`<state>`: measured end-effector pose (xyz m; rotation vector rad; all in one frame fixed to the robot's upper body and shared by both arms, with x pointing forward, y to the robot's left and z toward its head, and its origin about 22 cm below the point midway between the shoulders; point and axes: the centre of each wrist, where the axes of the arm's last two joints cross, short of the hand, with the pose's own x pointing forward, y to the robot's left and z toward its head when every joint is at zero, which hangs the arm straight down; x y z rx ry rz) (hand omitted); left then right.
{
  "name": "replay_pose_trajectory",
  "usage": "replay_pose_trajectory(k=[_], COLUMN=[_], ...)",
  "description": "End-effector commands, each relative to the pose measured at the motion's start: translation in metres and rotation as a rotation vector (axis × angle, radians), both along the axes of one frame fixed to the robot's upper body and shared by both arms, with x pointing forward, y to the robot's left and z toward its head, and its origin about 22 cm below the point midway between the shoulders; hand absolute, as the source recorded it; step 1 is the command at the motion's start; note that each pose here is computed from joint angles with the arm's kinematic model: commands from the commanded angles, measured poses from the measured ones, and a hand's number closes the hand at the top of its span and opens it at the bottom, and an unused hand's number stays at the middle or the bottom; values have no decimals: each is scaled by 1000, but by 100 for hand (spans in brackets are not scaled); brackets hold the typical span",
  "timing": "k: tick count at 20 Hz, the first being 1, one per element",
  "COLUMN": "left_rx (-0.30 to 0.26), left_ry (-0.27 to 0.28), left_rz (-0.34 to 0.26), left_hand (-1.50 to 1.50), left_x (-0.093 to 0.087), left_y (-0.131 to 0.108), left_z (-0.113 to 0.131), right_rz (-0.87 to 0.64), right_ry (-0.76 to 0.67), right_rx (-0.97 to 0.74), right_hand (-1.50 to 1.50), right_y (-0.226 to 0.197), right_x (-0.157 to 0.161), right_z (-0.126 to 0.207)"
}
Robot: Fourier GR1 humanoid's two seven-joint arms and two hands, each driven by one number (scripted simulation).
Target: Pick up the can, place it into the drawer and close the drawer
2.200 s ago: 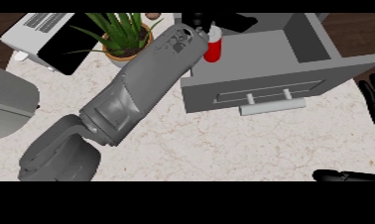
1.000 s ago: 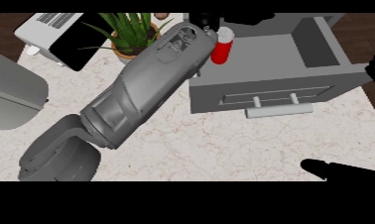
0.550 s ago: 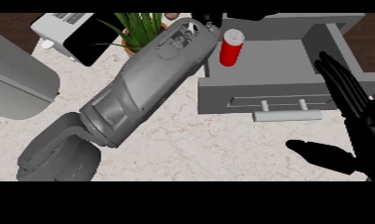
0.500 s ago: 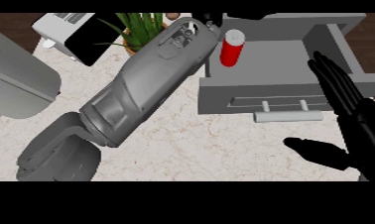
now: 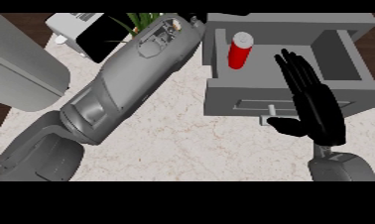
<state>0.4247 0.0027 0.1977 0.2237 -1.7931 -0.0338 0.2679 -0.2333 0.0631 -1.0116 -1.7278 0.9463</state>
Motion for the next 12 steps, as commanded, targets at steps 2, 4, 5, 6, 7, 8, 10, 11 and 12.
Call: replay_pose_trajectory(k=[2,4,5,6,7,8,10,11,12], left_rx=[19,23,16,14,15,28,27,17,13], left_ry=[14,31,28,24,12,18,7,17,12], left_rz=[12,10,7,1,23,3,5,6,21], left_hand=[-150,-150,-150,-150,-150,-150,-150,-150,-150], left_x=[-5,1,-3,-9,-7,-8,-9,-13,-7], left_y=[25,42,41,41,40,63,58,58,80], left_z=[-1,9,29,6,38,19,11,15,24], right_rz=[-67,-68,-57,-88,-76,-99,-106,-113,-119], right_ry=[-8,14,7,12,16,25,1,13,14], right_rx=[8,-13,-18,-30,-44,-44,-72,-72,-80], right_hand=[-150,-150,-150,-150,-150,-150,-150,-150,-150], right_y=[-3,4,8,9,15,-5,3,-5,1], right_x=[20,32,39,34,49,50,66,60,52], right_z=[-24,-40,-37,-58,-40,-47,-55,-67,-76])
